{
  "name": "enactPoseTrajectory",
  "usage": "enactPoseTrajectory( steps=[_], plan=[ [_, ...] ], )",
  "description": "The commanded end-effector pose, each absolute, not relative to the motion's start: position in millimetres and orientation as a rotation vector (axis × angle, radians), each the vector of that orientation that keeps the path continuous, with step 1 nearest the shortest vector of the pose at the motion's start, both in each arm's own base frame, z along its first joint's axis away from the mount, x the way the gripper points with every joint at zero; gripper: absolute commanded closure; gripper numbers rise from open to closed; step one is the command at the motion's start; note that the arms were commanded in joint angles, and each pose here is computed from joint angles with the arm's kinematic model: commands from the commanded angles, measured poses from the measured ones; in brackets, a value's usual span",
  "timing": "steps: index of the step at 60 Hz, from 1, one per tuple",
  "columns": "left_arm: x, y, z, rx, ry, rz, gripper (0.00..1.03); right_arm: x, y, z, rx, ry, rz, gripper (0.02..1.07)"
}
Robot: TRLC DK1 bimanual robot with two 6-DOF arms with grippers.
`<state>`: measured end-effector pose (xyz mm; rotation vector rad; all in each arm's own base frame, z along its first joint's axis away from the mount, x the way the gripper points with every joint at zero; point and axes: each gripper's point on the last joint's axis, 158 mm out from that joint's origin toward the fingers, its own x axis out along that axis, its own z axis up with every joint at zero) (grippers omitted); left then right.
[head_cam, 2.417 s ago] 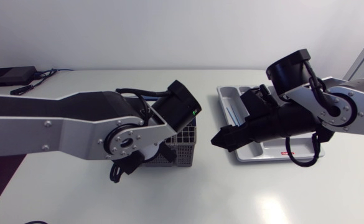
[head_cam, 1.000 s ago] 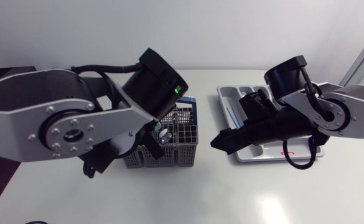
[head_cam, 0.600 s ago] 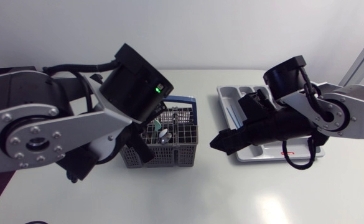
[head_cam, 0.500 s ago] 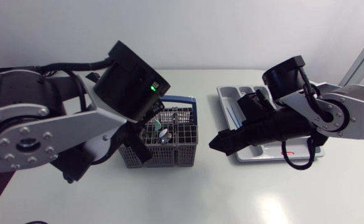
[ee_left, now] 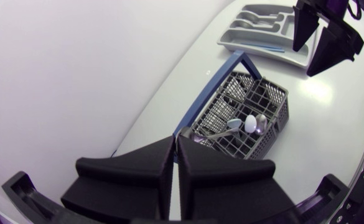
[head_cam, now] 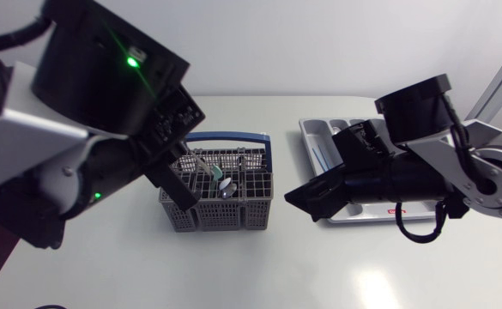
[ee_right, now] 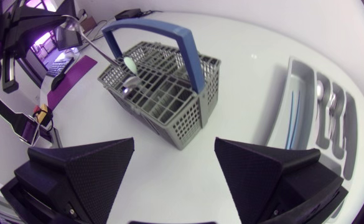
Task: Unload the cutlery basket into the drawer organizer.
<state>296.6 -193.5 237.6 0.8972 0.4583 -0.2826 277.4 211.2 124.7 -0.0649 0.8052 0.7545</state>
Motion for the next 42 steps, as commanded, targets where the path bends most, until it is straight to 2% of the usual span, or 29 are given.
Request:
enactPoseTrajectory(
  steps=[1,12,30,42],
  plan=[
    [296,-193,272,0.820,0.397,-0.282,1.00,267,215,132,-0.118,0.741,0.783,0.14],
    [300,-192,290,0.626,0.413,-0.341,1.00,262,229,157,-0.398,0.500,0.779,0.14],
    [307,-219,243,0.294,0.709,-0.589,1.00,249,246,186,-0.500,0.295,0.786,0.14],
    [300,-246,225,0.242,0.778,-0.687,1.00,243,255,183,-0.617,0.235,0.789,0.14]
  ],
)
